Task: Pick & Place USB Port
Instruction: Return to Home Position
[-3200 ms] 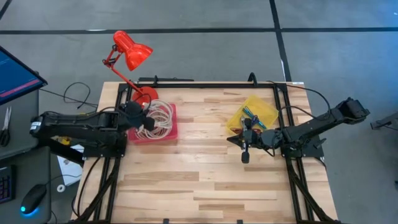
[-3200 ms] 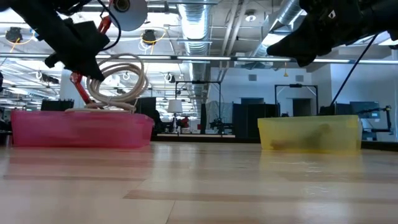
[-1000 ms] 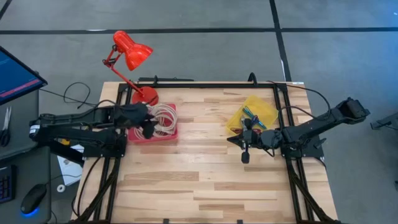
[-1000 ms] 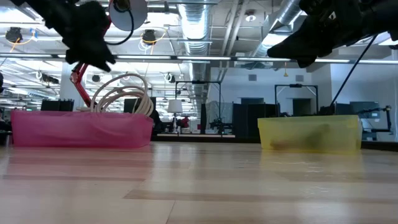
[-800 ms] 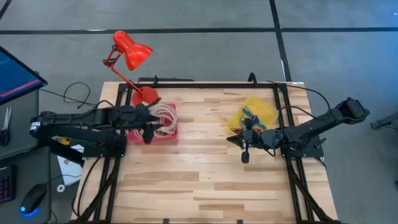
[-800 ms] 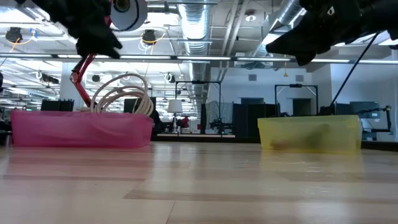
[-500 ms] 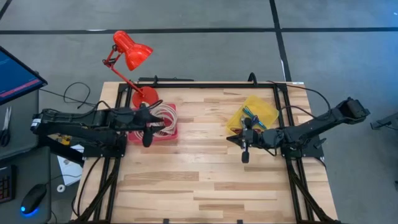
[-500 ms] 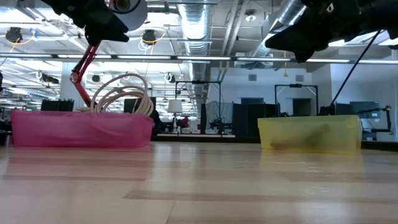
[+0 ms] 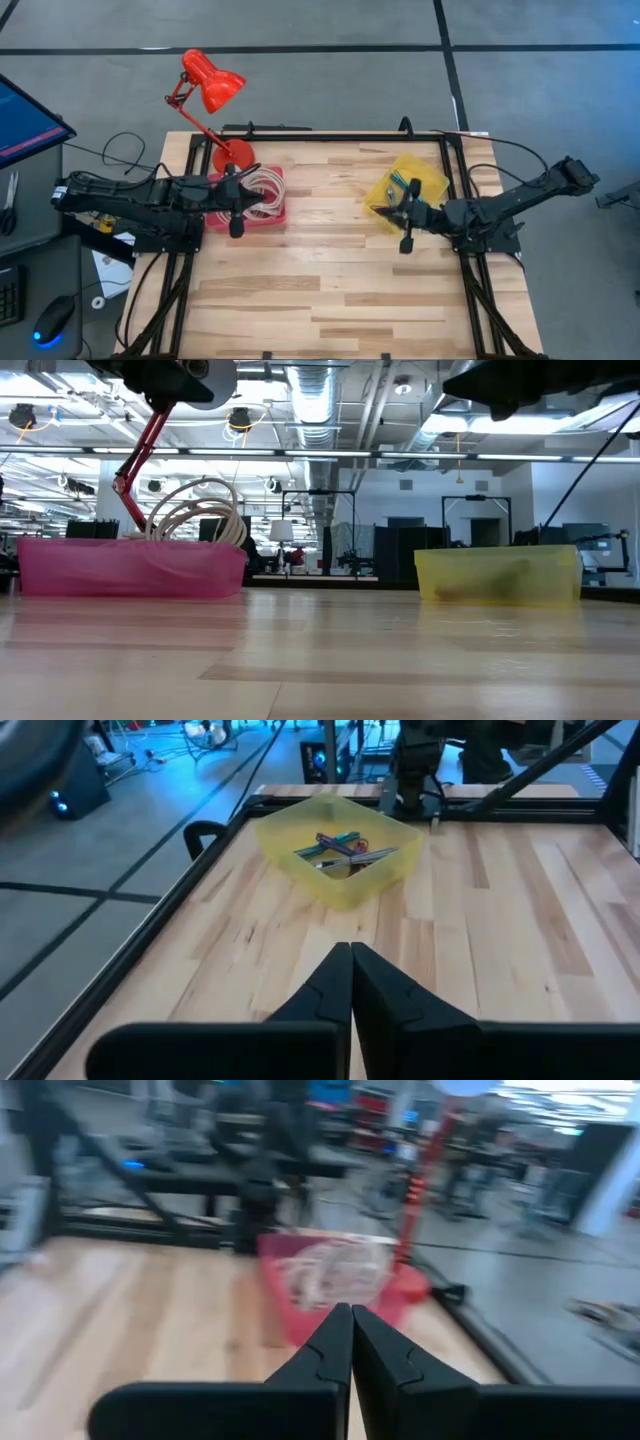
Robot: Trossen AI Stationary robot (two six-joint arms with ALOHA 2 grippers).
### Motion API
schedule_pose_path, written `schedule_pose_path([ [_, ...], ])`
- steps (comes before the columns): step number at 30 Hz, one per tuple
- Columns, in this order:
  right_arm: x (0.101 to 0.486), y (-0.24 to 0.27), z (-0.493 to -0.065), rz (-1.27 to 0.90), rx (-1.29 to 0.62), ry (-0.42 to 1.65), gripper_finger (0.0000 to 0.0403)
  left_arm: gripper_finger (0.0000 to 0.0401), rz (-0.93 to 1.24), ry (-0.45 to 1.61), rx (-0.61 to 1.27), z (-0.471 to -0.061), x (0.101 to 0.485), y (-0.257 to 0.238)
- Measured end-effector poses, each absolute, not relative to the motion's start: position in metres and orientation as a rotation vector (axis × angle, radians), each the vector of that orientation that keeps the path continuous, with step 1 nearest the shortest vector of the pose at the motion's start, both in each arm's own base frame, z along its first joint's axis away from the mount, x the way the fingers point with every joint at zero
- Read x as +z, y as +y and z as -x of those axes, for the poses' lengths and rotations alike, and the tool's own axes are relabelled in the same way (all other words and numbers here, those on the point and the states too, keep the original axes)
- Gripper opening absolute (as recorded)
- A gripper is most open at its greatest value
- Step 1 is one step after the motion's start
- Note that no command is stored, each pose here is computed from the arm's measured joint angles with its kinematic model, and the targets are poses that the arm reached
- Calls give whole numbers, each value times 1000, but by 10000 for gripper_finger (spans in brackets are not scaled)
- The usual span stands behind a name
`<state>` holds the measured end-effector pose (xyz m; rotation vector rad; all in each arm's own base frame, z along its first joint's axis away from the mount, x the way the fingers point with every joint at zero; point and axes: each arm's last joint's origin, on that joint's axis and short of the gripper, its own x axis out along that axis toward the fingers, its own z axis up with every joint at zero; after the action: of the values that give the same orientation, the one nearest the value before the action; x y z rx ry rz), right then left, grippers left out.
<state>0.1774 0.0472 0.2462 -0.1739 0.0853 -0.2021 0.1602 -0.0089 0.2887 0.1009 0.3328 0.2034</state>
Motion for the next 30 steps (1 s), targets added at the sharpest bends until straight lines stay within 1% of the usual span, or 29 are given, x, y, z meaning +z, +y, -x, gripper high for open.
schedule_pose_path([
  [4,251,44,-169,155,-333,72,0,4,-77,326,243,-160,289,-8],
  [6,255,45,-164,136,-352,54,0,4,-60,316,257,-160,290,-7],
  [8,257,47,-160,169,-292,46,0,4,-101,311,243,-159,291,-8],
  [10,259,51,-155,211,-151,39,0,5,-143,287,186,-159,294,-11],
  [12,262,53,-152,209,-16,10,0,5,-177,261,129,-160,296,-14],
  [14,264,54,-151,173,53,-12,0,4,-190,208,75,-163,301,-18],
  [19,262,49,-151,121,86,15,0,5,-199,100,-45,-167,309,-25],
  [26,262,44,-158,90,143,4,0,3,-197,78,-133,-165,311,-40],
  [30,270,40,-168,90,131,4,0,3,-201,38,-116,-169,310,-47],
])
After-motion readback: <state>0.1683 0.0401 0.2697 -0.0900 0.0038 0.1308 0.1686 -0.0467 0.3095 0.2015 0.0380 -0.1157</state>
